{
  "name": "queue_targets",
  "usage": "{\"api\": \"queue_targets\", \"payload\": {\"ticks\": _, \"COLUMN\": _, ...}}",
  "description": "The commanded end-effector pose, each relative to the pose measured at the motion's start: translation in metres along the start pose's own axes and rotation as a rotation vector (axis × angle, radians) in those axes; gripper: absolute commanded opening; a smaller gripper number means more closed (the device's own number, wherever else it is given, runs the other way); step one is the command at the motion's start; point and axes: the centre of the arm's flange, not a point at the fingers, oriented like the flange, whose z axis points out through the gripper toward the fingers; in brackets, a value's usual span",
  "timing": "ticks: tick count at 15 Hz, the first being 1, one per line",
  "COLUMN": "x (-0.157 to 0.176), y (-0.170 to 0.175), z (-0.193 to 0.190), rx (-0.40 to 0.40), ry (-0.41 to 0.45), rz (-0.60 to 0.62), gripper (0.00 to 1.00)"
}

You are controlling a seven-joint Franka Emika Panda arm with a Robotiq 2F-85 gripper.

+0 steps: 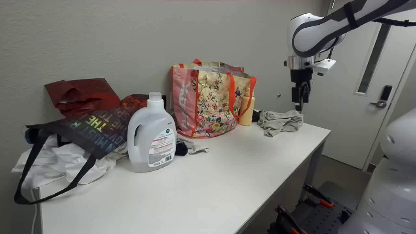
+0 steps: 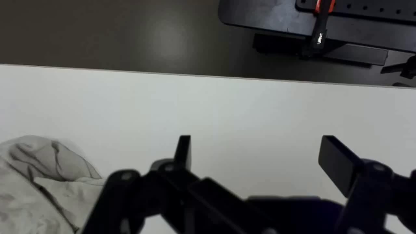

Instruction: Move the sweater at the edge of the table closer to the bag

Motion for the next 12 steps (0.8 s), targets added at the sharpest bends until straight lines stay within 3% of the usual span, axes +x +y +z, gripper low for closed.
{"api": "queue_targets", "payload": {"ticks": 1, "x": 0.000, "y": 0.000, "z": 0.000, "rx": 0.000, "ry": 0.000, "rz": 0.000, "gripper": 1.00}}
{"api": "queue_targets", "payload": {"ticks": 6, "x": 0.005, "y": 0.013, "z": -0.002, "rx": -0.006, "ry": 0.001, "rz": 0.042, "gripper": 1.00}}
{"api": "queue_targets", "payload": {"ticks": 12, "x": 0.059, "y": 0.126, "z": -0.001, "rx": 0.004, "ry": 0.084, "rz": 0.205, "gripper": 1.00}}
